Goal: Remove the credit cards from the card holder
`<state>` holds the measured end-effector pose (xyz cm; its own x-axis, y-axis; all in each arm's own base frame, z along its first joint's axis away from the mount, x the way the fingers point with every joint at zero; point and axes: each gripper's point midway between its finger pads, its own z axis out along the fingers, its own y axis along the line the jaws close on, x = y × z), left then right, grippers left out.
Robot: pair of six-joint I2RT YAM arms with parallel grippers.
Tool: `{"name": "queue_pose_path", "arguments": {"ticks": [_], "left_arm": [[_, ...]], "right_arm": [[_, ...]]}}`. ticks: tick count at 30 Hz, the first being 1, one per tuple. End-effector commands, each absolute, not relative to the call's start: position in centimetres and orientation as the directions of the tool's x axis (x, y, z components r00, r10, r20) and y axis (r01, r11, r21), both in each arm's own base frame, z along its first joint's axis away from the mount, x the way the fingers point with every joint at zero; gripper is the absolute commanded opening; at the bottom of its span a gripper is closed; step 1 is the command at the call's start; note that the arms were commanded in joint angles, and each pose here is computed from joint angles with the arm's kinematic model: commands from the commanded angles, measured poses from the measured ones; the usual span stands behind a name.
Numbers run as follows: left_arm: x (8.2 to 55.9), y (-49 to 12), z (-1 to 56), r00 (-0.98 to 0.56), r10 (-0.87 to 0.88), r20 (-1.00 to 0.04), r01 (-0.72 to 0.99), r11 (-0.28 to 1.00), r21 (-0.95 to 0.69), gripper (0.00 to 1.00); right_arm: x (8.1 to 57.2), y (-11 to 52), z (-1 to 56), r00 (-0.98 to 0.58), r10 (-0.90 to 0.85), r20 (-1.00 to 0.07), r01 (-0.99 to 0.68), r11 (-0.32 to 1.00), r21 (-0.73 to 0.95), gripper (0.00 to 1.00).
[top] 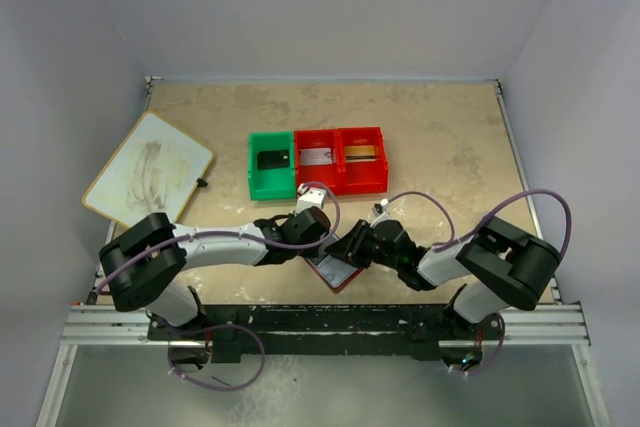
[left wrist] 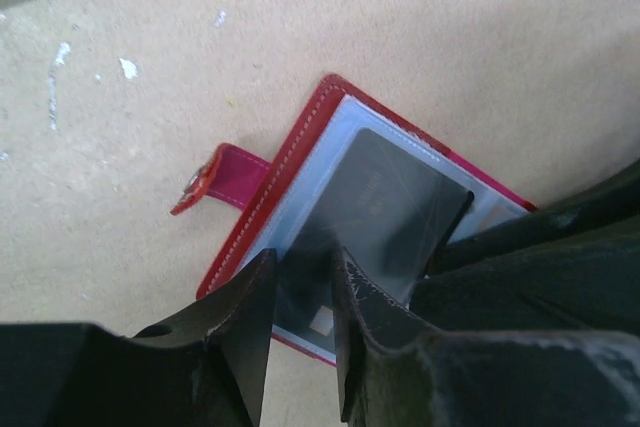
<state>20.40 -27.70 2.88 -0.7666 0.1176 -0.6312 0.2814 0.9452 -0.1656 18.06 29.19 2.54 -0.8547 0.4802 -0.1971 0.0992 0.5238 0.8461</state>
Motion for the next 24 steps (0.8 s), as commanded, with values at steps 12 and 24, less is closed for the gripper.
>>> {"name": "queue_pose_path", "arguments": {"ticks": [12,24], "left_arm": [[19.5,-26.2,1.6,-0.792,0.118,-0.599,0.256,0.955,-0.151,0.19],[19.5,-26.2,2.0,-0.788,0.093,-0.608,0.243,0.955,-0.169,0.17]], "right_arm": [[18.0,29.3,1.7,-0.848,0.5,-0.175,0.115,0.495,0.861,0.16],[18.0,29.0,2.4,-0.839,0.512,-0.184,0.099,0.476,0.874,0.0]]}}
